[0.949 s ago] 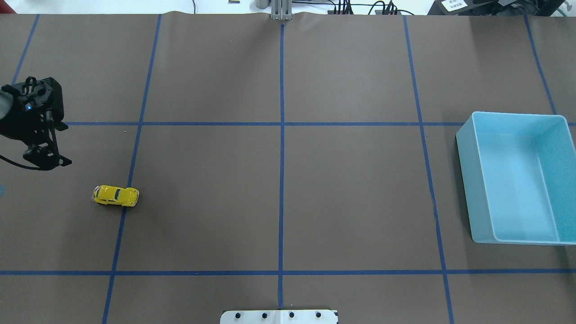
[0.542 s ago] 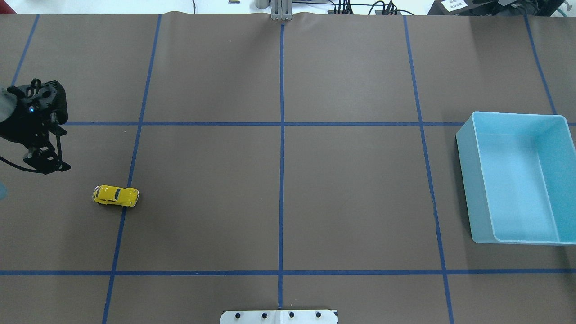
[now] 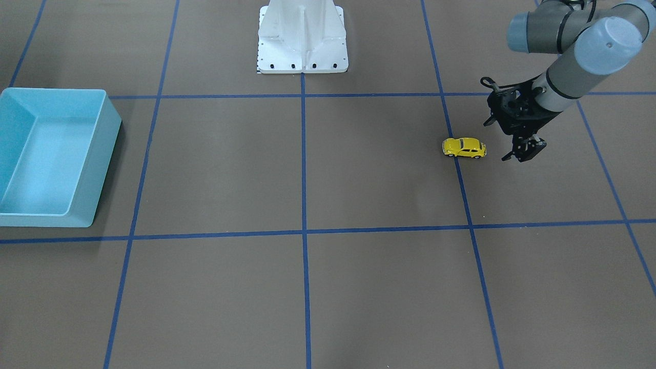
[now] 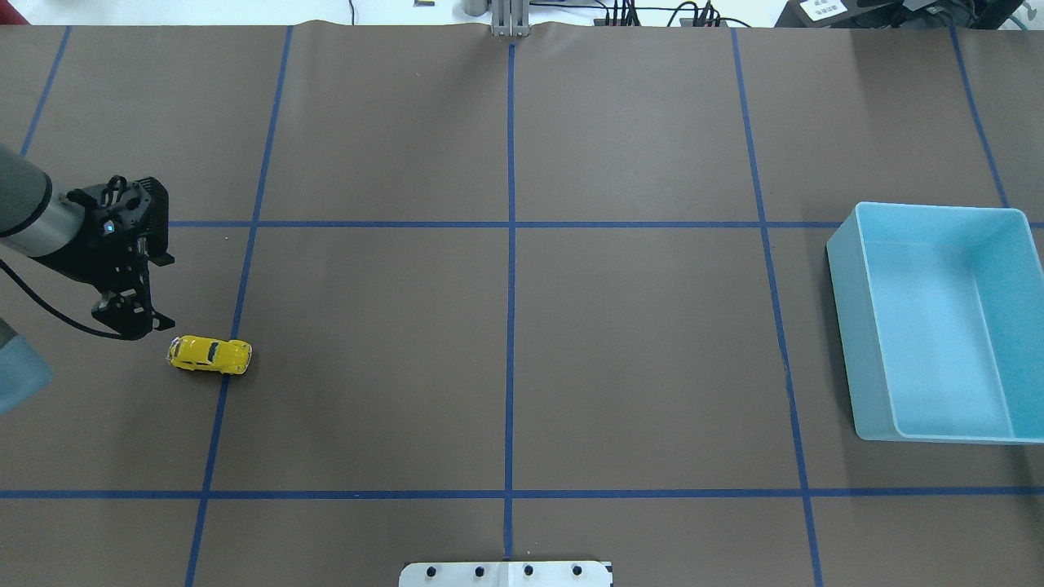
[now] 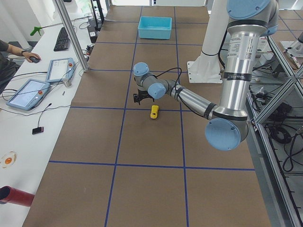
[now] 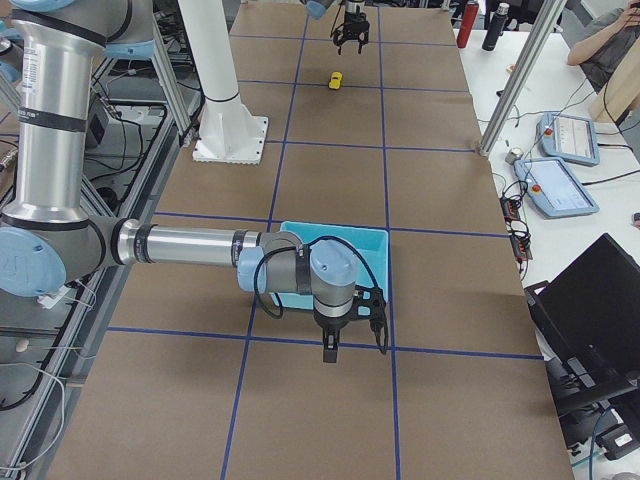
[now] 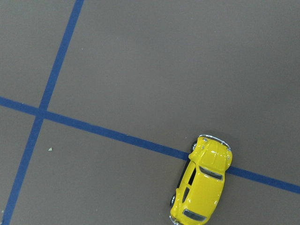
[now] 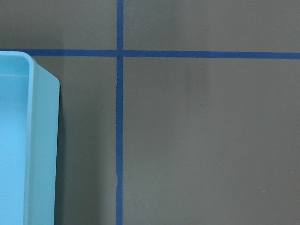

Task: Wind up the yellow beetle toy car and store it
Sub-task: 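Lower the left gripper and grip the yellow car's body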

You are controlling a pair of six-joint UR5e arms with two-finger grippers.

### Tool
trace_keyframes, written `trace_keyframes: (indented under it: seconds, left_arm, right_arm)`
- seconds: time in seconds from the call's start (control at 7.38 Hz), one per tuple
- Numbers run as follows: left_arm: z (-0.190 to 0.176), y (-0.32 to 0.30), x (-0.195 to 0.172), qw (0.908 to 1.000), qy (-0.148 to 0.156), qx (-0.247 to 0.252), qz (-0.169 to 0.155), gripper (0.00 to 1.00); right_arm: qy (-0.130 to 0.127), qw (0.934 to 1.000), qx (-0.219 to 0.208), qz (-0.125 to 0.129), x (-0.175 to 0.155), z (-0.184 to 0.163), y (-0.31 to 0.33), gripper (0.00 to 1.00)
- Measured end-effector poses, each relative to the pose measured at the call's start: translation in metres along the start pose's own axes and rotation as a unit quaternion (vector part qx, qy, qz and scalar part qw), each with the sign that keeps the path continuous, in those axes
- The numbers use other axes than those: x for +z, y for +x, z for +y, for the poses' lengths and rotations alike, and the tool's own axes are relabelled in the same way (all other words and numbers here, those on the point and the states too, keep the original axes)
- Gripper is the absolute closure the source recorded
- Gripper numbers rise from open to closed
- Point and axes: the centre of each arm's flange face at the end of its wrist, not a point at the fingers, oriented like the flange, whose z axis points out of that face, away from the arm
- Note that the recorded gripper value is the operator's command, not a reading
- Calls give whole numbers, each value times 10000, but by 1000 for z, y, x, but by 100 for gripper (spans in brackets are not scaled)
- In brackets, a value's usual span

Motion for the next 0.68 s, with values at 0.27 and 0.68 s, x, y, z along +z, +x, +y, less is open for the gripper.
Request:
trace_keyframes:
  seconds: [0.27, 0.68]
  left_arm:
    - [-10, 20, 40, 9995, 35, 270, 176, 0]
    - [-11, 29, 62, 9983, 113, 543, 170, 1]
  right_arm:
    - [0, 10000, -2, -2, 0, 0, 0, 0]
    - [3, 10000, -1, -2, -1, 0, 0, 0]
